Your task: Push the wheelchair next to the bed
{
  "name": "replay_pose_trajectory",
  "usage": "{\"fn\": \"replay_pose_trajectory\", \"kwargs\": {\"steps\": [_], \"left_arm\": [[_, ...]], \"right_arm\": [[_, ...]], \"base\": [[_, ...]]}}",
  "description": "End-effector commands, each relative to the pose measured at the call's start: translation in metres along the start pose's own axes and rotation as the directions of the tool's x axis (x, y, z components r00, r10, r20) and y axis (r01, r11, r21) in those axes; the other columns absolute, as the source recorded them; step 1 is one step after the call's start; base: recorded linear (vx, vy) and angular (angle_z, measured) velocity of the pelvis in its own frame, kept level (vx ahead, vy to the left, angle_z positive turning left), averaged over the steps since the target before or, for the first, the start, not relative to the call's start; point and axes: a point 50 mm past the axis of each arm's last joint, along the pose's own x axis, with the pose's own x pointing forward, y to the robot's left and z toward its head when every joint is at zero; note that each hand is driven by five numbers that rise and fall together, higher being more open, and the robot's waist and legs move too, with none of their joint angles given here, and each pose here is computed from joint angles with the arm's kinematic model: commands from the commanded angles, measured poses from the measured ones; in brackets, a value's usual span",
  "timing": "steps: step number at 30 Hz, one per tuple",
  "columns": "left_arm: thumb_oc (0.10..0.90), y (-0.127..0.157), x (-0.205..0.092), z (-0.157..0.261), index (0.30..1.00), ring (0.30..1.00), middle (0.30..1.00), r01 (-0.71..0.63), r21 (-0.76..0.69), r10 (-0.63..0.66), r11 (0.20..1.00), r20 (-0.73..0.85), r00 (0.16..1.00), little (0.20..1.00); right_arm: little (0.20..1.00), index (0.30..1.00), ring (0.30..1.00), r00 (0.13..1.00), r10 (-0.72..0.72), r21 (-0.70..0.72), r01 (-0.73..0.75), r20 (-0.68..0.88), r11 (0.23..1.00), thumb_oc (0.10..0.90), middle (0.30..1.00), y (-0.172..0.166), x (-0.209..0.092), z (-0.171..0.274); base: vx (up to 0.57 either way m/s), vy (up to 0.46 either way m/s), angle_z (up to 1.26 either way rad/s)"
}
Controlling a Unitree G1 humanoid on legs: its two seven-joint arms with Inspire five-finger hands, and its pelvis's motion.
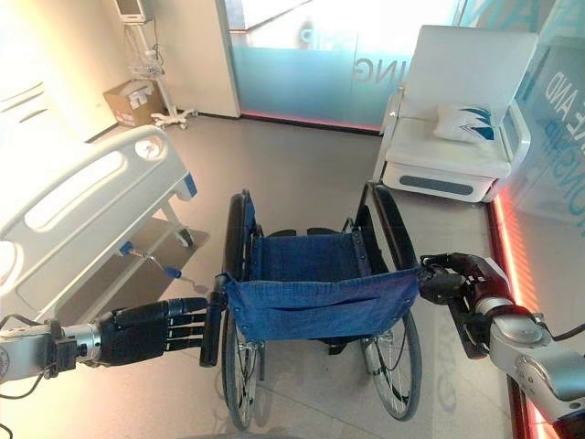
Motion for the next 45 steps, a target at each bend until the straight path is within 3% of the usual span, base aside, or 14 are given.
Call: {"fn": "replay_pose_trajectory", "kwargs": {"steps": [1, 7, 11, 15, 17, 18, 25, 30, 34, 38, 40, 45], "left_arm": [[0.800, -0.074, 0.032, -0.005, 0.900, 0.900, 0.900, 0.543, 0.122, -0.530, 0.831, -0.119, 0.839, 0.900], [0.800, -0.067, 0.023, -0.005, 0.900, 0.900, 0.900, 0.561, 0.340, -0.490, 0.755, -0.276, 0.827, 0.900], [0.800, -0.068, 0.016, -0.001, 0.900, 0.900, 0.900, 0.577, 0.398, -0.479, 0.713, -0.325, 0.816, 0.900], [0.800, -0.049, 0.011, 0.007, 0.900, 0.900, 0.900, 0.404, 0.628, -0.195, 0.665, -0.375, 0.906, 0.900], [0.800, -0.044, 0.007, 0.011, 0.900, 0.900, 0.900, 0.349, 0.658, -0.137, 0.667, -0.353, 0.926, 0.900], [0.800, -0.044, 0.001, 0.014, 0.900, 0.900, 0.900, 0.331, 0.624, -0.148, 0.708, -0.328, 0.933, 0.900], [0.800, -0.044, -0.010, 0.016, 0.900, 0.900, 0.900, 0.318, 0.530, -0.197, 0.786, -0.273, 0.942, 0.900], [0.800, -0.038, -0.004, 0.026, 0.900, 0.900, 0.900, 0.129, 0.445, -0.105, 0.886, -0.079, 0.991, 0.900], [0.800, -0.038, 0.000, 0.029, 0.900, 0.900, 0.900, 0.076, 0.309, -0.091, 0.948, 0.034, 0.995, 0.900], [0.800, -0.049, 0.006, 0.029, 0.900, 0.900, 0.900, 0.174, 0.167, -0.191, 0.971, 0.097, 0.977, 0.900], [0.800, -0.064, 0.011, 0.030, 0.900, 0.900, 0.900, 0.320, 0.049, -0.323, 0.946, 0.169, 0.931, 0.900], [0.800, -0.073, 0.021, 0.040, 0.900, 0.900, 0.900, 0.325, 0.046, -0.322, 0.945, 0.310, 0.894, 0.900]], "right_arm": [[0.300, 0.300, 0.300, 0.940, 0.330, 0.081, -0.336, 0.082, 0.938, 0.400, 0.300, 0.065, -0.010, 0.017], [0.300, 0.300, 0.300, 0.940, 0.331, 0.074, -0.337, 0.088, 0.938, 0.400, 0.300, 0.066, -0.011, 0.018], [0.300, 0.300, 0.300, 0.937, 0.335, 0.073, -0.342, 0.095, 0.937, 0.400, 0.300, 0.066, -0.012, 0.019], [0.300, 0.300, 0.300, 0.934, 0.342, 0.076, -0.350, 0.102, 0.934, 0.400, 0.300, 0.063, -0.013, 0.021], [0.300, 0.300, 0.300, 0.934, 0.342, 0.077, -0.350, 0.106, 0.934, 0.400, 0.300, 0.061, -0.015, 0.022], [0.300, 0.300, 0.300, 0.934, 0.339, 0.082, -0.349, 0.108, 0.934, 0.400, 0.300, 0.057, -0.017, 0.025], [0.300, 0.300, 0.300, 0.938, 0.332, 0.089, -0.340, 0.096, 0.936, 0.400, 0.300, 0.047, -0.017, 0.023], [0.300, 0.300, 0.300, 0.940, 0.331, 0.099, -0.337, 0.079, 0.936, 0.400, 0.300, 0.048, -0.014, 0.019], [0.300, 0.300, 0.300, 0.943, 0.325, 0.107, -0.331, 0.068, 0.938, 0.400, 0.300, 0.049, -0.014, 0.015], [0.300, 0.300, 0.300, 0.944, 0.324, 0.108, -0.329, 0.064, 0.938, 0.400, 0.300, 0.051, -0.014, 0.016], [0.300, 0.300, 0.300, 0.943, 0.327, 0.108, -0.332, 0.061, 0.937, 0.400, 0.300, 0.053, -0.013, 0.015], [0.300, 0.300, 0.300, 0.940, 0.336, 0.108, -0.341, 0.056, 0.934, 0.400, 0.300, 0.061, -0.012, 0.009]], "base": [[0.00, 0.000, 0.00], [0.00, 0.000, 0.00], [-0.01, -0.002, -0.07], [0.00, 0.001, -0.05], [-0.02, -0.001, 0.02], [0.00, 0.000, 0.00], [0.00, 0.000, 0.00], [0.00, 0.000, 0.00], [0.00, 0.000, 0.00], [0.00, 0.001, 0.02], [0.00, 0.000, 0.00], [0.00, 0.000, 0.00]]}}
